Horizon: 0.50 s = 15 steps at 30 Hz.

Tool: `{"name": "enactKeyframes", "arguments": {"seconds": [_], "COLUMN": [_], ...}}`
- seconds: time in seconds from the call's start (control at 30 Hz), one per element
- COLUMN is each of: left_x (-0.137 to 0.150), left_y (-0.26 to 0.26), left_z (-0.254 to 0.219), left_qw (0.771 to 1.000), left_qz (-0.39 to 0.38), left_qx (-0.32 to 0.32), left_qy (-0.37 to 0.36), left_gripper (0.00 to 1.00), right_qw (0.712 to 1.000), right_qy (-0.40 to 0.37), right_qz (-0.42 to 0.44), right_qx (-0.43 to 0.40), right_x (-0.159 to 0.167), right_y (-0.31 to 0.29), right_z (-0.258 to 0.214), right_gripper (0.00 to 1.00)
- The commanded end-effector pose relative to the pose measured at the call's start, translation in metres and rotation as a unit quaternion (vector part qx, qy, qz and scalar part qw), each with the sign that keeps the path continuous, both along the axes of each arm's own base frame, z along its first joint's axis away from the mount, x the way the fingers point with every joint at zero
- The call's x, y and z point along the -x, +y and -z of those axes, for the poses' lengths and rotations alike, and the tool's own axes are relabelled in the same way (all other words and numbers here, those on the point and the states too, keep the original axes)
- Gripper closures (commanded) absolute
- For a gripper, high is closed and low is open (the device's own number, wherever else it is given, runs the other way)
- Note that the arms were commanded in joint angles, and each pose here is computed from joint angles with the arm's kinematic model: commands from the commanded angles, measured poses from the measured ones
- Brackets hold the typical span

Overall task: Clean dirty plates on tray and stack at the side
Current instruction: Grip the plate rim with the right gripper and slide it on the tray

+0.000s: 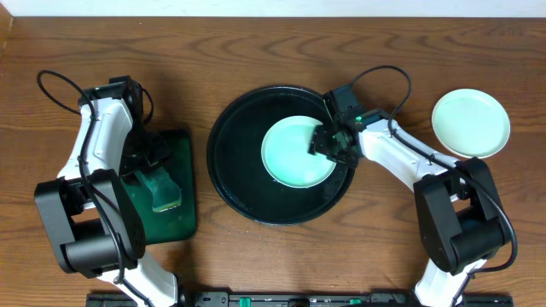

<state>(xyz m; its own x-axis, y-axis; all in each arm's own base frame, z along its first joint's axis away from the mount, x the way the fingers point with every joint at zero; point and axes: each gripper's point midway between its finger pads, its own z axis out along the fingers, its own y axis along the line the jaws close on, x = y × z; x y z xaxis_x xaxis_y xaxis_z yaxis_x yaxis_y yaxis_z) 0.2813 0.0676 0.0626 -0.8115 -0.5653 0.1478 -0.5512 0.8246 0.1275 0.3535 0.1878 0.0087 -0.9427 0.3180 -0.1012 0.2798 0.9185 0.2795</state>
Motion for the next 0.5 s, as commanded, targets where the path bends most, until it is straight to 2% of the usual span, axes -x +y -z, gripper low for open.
{"name": "enactKeyframes", "arguments": {"seconds": [0.0,0.07,0.13,0.2,0.27,0.3,0.37,0.47], "left_x": [0.0037,0.0034,0.0035,0.0034,0.0034,0.0035,0.0041,0.0051], "left_y": [-0.0007,-0.0007,-0.0007,-0.0007,-0.0007,-0.0007,-0.0008,-0.0008], "left_z": [0.0002,0.0001,0.0002,0.0001,0.0001,0.0001,0.0001,-0.0002], "left_qw": [1.000,1.000,1.000,1.000,1.000,1.000,1.000,1.000], "left_qz": [0.003,0.003,0.003,0.003,0.002,0.002,0.003,0.003], "left_qx": [0.001,0.001,0.001,0.001,0.001,0.001,0.001,0.001], "left_qy": [0.006,0.006,0.006,0.006,0.006,0.006,0.007,0.009], "left_gripper": [0.26,0.23,0.23,0.22,0.20,0.20,0.19,0.19], "right_qw": [0.999,0.999,0.999,0.999,0.999,0.999,0.999,0.999], "right_qy": [0.026,0.026,0.026,0.025,0.026,0.028,0.032,0.031], "right_qz": [0.018,0.018,0.018,0.014,0.011,0.011,0.011,-0.004], "right_qx": [0.013,0.013,0.013,0.014,0.015,0.016,0.018,0.021], "right_x": [0.0106,0.0106,0.0105,0.0105,0.0109,0.0116,0.0129,0.0136], "right_y": [-0.0060,-0.0060,-0.0061,-0.0062,-0.0063,-0.0066,-0.0071,-0.0075], "right_z": [0.0184,0.0184,0.0184,0.0185,0.0198,0.0210,0.0234,0.0249], "right_gripper": [0.45,0.34,0.33,0.49,0.79,0.89,0.99,0.99]}}
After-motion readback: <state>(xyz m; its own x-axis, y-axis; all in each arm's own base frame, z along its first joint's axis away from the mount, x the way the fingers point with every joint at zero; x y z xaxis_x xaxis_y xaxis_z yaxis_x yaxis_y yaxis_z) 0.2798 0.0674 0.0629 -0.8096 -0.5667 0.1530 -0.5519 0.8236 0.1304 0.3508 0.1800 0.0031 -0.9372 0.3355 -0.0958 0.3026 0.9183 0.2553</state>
